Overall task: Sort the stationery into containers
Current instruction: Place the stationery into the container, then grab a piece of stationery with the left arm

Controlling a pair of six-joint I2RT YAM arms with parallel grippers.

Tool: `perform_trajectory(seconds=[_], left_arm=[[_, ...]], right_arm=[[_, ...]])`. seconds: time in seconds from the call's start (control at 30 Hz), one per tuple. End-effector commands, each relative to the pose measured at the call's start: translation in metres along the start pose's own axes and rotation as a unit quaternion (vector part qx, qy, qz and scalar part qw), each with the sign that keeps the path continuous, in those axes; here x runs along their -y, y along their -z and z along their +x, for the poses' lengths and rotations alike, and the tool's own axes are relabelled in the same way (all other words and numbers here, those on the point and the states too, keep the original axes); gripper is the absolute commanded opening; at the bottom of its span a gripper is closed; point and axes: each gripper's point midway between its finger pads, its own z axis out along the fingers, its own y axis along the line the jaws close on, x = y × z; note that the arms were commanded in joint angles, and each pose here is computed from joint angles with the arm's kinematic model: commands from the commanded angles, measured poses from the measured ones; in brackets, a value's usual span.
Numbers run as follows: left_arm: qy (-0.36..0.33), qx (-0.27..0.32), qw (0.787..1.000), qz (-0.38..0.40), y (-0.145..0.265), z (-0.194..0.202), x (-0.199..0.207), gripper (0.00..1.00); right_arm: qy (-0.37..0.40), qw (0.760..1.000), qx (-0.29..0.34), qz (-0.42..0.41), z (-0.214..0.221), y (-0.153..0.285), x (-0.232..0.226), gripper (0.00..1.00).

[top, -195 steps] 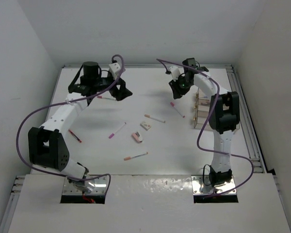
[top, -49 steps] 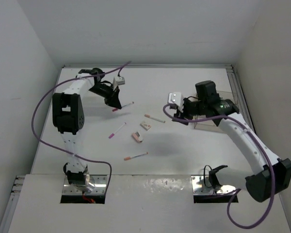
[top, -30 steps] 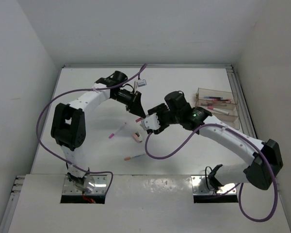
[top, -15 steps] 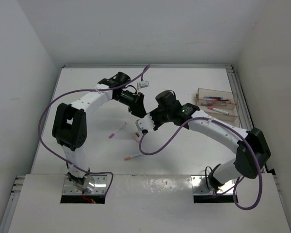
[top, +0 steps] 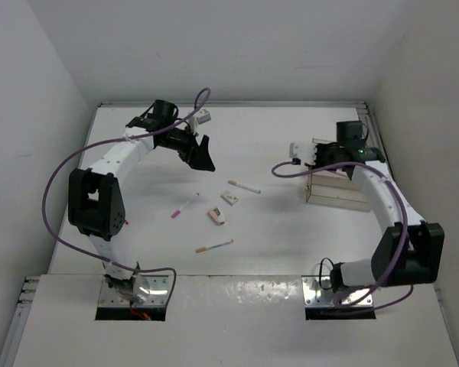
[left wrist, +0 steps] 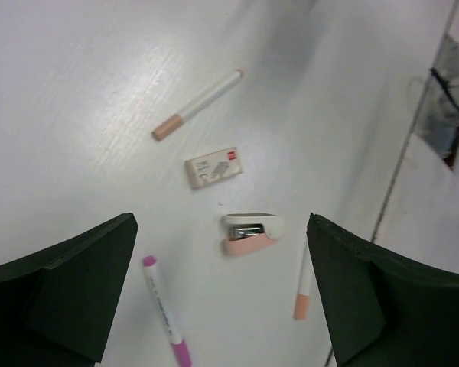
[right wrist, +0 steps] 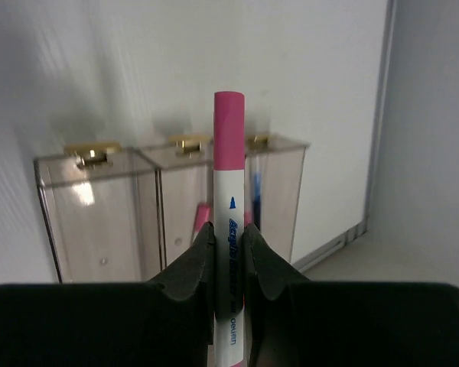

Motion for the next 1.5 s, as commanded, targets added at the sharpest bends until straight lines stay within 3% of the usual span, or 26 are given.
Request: perform_trajectory(seconds=[0.0,0.1,0.27,0.4,0.53,0.63,0.7,0.73,0.83,0.9,1.23,1.47], left_arm=[[-0.088,0.019,0.992,-0.093,0.009,-0.025,-0.009,1.00],[-0.117,0.008,0.984,-0.134,0.002,-0.024,-0.013,1.00],[-0.112,-0.011,0.987,-0.114,-0.017,-0.020,-0.008,1.00],[-0.128,-0.041,0.987,-0.090,-0.031,-0.022,-0.013,1.00],[-0.167,-0.026,0.981,-0.092,-0.042,-0.037,-0.020,0.99],[-0.220,-0.021,0.970,-0.099,-0.052,-0.046,-0.021,0.87],[-0.249,-0.030,0.963,-0.095,-0.061,-0.044,-0.023,0.79],[-0.256,-0.034,0.962,-0.091,-0.066,-0.041,-0.026,0.71],[-0.293,-0.042,0.953,-0.063,-0.080,-0.036,-0.025,0.56],[-0.304,-0.045,0.951,-0.039,-0.088,-0.031,-0.022,0.54],[-0.336,-0.105,0.936,0.007,-0.137,0.011,-0.031,0.59],[-0.357,-0.139,0.923,0.022,-0.155,0.035,-0.043,0.58]], right_arm=[[-0.036,0.999,-0.007,-0.015,0.041,0.006,0.009,0.00],[-0.080,0.996,-0.026,-0.022,0.079,0.005,0.017,0.00],[-0.099,0.992,-0.045,-0.057,0.116,-0.004,0.006,0.00],[-0.102,0.989,-0.053,-0.091,0.126,-0.015,-0.012,0.01],[-0.114,0.985,-0.058,-0.117,0.134,-0.022,-0.028,0.03],[-0.115,0.983,-0.066,-0.128,0.143,-0.026,-0.039,0.09],[-0.117,0.982,-0.071,-0.132,0.148,-0.028,-0.044,0.18],[-0.119,0.981,-0.073,-0.133,0.152,-0.030,-0.046,0.20],[-0.124,0.981,-0.077,-0.130,0.160,-0.036,-0.043,0.22],[-0.127,0.980,-0.077,-0.131,0.162,-0.039,-0.042,0.23],[-0.159,0.978,-0.073,-0.117,0.157,-0.033,-0.034,0.33],[-0.241,0.967,0.001,-0.085,0.102,-0.007,-0.012,0.38]])
